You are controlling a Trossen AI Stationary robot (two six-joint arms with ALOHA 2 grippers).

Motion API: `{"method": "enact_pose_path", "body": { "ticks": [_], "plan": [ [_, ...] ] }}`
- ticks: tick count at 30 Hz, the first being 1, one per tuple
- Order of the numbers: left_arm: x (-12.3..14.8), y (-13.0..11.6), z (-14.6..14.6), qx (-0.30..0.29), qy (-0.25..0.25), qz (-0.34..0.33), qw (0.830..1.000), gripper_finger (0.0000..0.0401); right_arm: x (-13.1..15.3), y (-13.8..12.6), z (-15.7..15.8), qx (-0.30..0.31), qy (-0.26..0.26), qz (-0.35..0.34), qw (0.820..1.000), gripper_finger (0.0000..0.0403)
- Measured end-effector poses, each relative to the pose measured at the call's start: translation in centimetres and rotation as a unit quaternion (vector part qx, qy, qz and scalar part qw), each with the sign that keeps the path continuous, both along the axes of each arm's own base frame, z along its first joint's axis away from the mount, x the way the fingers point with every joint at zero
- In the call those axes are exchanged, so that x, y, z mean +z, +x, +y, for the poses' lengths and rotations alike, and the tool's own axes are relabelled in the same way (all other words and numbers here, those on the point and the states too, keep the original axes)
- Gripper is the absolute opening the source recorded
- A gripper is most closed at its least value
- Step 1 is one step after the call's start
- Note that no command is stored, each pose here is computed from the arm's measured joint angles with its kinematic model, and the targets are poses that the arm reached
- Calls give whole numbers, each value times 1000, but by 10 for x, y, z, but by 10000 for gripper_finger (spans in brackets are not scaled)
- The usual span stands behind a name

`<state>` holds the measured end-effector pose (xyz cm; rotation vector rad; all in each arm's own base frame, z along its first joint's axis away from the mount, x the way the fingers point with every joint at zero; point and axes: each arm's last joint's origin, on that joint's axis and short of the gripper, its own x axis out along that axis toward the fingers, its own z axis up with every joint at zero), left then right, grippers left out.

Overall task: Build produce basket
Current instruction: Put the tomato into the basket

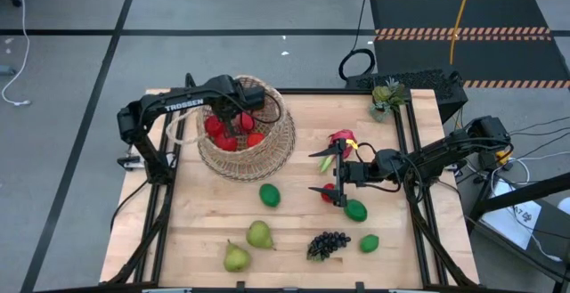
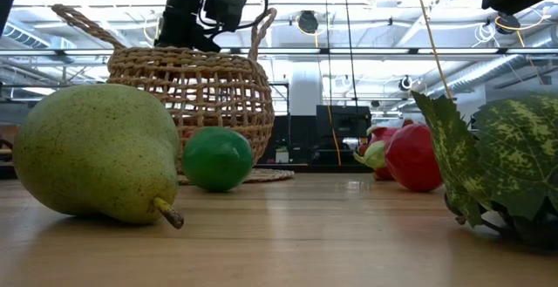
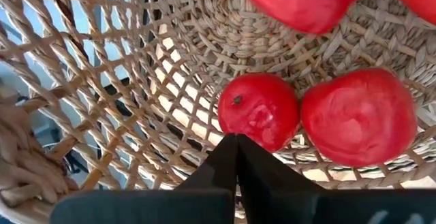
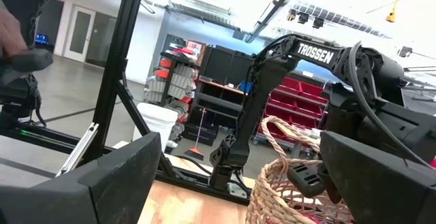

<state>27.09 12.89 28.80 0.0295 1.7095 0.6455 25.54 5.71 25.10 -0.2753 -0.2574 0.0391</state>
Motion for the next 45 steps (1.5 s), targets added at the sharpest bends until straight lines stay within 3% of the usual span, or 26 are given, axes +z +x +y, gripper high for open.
{"method": "enact_pose_path", "body": {
  "ticks": [5,11,25,30,36,45],
  "plan": [
    [1,-2,-3,15,-8,5,1000,26,0,0,0,0,0,1,1000,396],
    [14,-7,-14,3,-8,-21,1000,9,-1,0,0,0,-3,6,1000,396],
    [79,-54,-61,-10,40,-186,982,5,-2,0,0,-4,-8,10,1000,396],
    [101,-69,-79,-17,51,-283,957,9,-2,0,0,-5,-7,9,1000,396],
    [124,-78,-110,-79,44,-402,911,13,-2,0,0,-4,-3,10,1000,396],
    [126,-61,-156,-163,81,-487,854,10,-1,0,0,-3,-1,6,1000,396]
  ]
}}
